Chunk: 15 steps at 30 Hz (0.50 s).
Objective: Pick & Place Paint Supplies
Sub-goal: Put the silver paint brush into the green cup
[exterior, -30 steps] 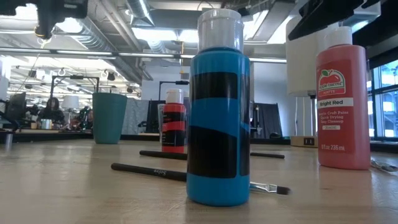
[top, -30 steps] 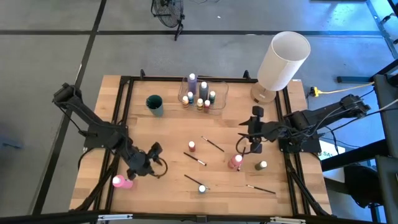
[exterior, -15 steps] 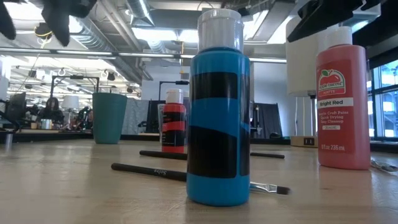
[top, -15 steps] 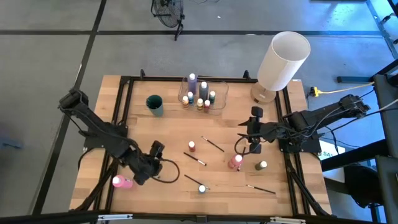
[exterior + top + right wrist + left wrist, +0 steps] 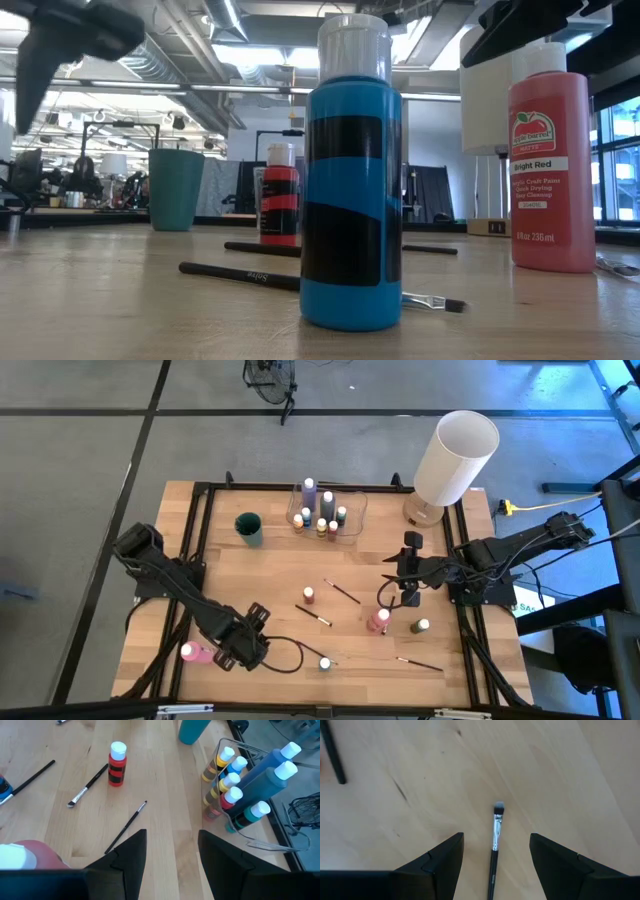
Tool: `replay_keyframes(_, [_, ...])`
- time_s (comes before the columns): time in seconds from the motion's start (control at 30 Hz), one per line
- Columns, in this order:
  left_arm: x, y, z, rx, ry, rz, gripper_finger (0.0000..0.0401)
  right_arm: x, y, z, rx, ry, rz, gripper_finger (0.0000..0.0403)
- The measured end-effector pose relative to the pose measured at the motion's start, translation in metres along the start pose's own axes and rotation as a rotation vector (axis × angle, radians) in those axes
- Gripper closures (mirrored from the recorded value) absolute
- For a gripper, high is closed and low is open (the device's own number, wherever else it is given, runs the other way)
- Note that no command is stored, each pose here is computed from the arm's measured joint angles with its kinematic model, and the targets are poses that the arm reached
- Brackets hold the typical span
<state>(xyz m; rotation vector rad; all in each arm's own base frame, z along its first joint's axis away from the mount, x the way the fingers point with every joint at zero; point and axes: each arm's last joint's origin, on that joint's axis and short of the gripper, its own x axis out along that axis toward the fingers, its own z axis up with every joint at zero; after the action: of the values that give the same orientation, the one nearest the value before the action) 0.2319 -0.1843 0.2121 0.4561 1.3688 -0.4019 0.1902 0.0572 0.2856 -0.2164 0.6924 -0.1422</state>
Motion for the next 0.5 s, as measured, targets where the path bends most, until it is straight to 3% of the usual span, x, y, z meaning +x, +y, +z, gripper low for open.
replay_keyframes(0.5, [0.017, -0.005, 0.0, -0.054, 0.01, -0.021, 0.0178, 0.0, 0.0, 0.0, 0.027, 0.001, 0.006, 0.0222])
